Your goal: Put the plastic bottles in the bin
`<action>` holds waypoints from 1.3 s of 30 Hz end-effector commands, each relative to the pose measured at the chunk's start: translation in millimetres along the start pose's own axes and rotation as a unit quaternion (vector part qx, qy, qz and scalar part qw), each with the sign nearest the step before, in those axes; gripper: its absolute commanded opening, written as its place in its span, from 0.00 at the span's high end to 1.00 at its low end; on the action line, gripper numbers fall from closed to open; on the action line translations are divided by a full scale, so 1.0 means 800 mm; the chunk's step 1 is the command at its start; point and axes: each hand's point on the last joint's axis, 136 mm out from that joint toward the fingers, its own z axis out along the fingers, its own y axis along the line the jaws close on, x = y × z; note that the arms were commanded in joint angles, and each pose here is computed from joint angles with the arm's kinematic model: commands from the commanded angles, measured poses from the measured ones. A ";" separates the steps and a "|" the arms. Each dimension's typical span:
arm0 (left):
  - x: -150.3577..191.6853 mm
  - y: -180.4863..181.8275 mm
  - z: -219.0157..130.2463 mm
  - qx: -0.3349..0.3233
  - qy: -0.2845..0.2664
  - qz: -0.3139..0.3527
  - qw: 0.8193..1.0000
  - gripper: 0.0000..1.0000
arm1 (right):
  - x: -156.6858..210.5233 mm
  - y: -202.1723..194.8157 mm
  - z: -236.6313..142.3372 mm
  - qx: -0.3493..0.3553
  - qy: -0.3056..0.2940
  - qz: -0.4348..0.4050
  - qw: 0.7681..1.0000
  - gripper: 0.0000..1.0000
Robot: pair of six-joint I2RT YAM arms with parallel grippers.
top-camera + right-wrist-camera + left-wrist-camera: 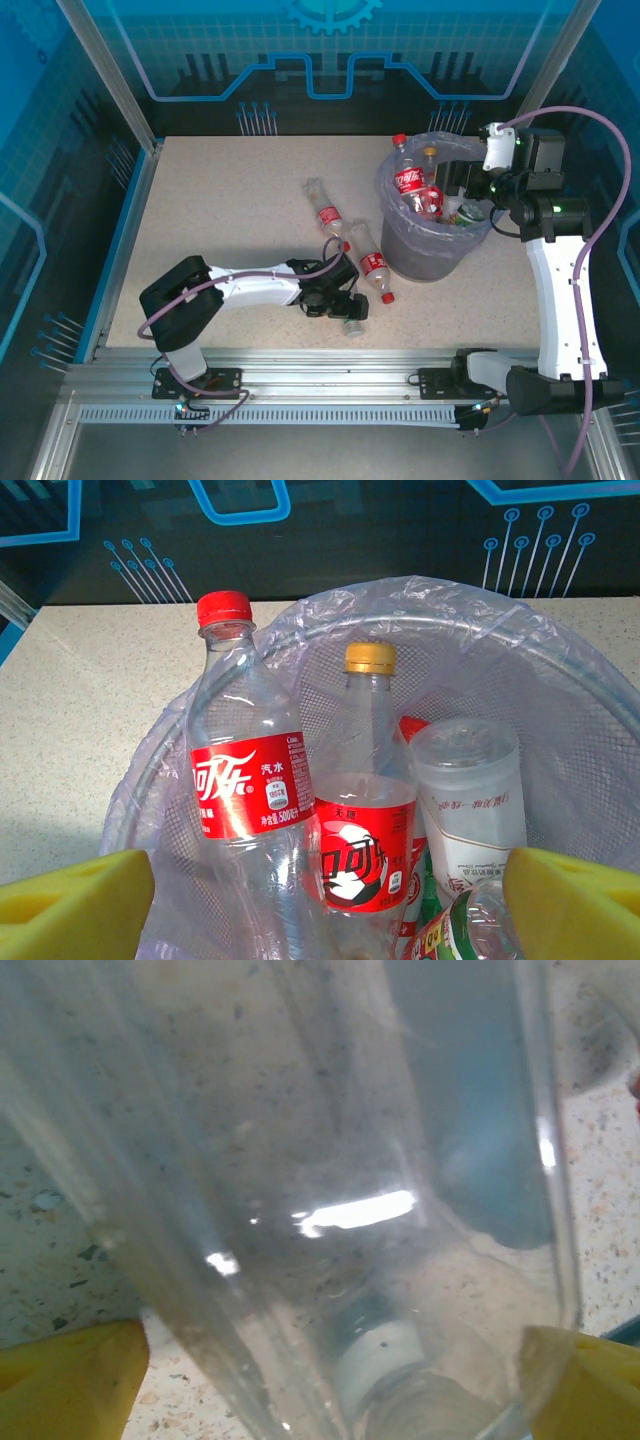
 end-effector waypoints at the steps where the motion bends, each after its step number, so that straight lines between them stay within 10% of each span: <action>1: 0.001 0.024 0.002 -0.039 -0.013 0.005 0.999 0.13 | -0.003 0.007 -0.006 -0.006 -0.011 -0.009 1.000 0.09; 13: -0.013 0.033 -0.021 -0.050 -0.056 0.029 0.997 0.51 | -0.003 0.017 -0.005 -0.024 -0.017 -0.009 1.000 0.09; 24: -0.057 0.035 -0.081 -0.008 -0.157 0.074 0.985 0.64 | -0.006 0.056 -0.024 -0.070 -0.037 -0.025 0.997 0.09; 39: -0.147 -0.040 -0.247 0.180 -0.377 0.213 0.883 0.67 | 0.015 0.188 0.008 -0.216 0.018 -0.082 0.973 0.06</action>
